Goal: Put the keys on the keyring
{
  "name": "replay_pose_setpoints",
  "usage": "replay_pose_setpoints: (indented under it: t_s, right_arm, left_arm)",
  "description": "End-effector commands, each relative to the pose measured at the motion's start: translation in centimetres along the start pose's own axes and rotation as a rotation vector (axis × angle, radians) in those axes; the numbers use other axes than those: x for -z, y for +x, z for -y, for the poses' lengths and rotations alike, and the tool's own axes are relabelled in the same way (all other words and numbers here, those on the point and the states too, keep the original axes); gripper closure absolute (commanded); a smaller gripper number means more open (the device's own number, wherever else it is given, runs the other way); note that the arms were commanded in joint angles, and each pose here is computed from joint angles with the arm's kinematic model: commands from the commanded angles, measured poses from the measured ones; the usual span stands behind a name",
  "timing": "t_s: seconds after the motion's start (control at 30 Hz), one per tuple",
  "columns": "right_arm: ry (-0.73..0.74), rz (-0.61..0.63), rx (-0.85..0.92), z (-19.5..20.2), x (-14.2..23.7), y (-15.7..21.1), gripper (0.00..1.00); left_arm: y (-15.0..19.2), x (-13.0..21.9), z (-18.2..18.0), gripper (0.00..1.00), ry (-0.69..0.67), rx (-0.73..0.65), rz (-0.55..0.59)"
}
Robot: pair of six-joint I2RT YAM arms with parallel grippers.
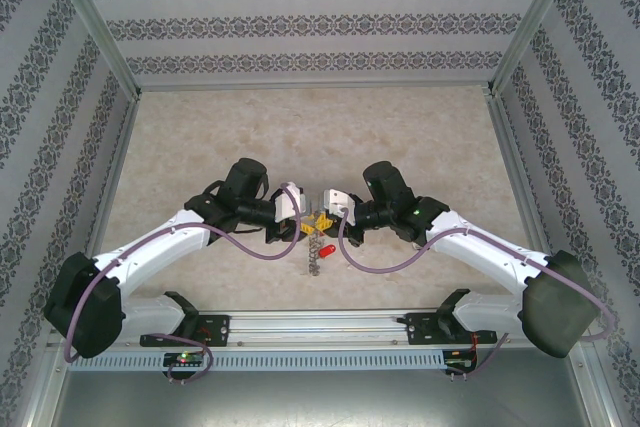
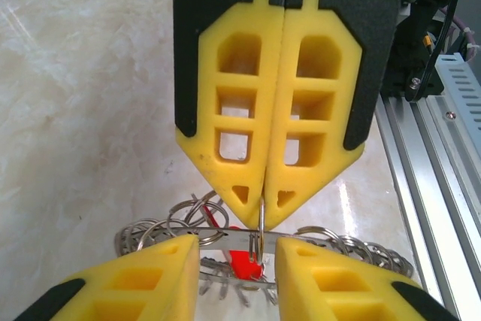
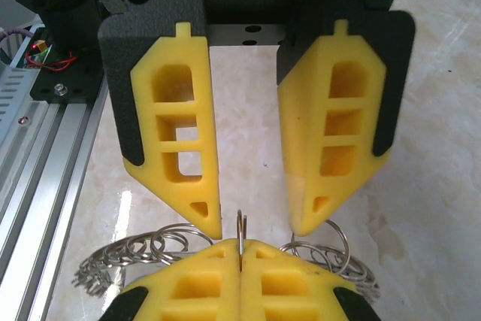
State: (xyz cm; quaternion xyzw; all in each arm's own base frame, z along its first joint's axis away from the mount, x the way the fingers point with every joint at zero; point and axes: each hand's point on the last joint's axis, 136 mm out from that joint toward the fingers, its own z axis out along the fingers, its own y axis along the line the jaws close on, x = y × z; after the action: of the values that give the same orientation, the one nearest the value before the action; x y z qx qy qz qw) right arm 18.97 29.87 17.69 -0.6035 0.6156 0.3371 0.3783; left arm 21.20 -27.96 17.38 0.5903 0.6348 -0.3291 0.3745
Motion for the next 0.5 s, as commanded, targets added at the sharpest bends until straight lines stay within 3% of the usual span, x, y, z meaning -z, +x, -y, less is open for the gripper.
replay_pose_setpoints:
  t_s: [0.0, 0.47]
  right_arm:
    - [-0.015, 0.023, 0.021, -0.5, -0.1, -0.4, 1.00]
    - [-0.014, 0.007, 0.023, -0.7, -0.4, -0.6, 1.00]
  left_arm:
    - [-0.5, -0.1, 0.4, 0.69, 0.030, -0.025, -0.006]
    - [-1.9, -0.4, -0.1, 0.76, 0.028, -0.027, 0.054]
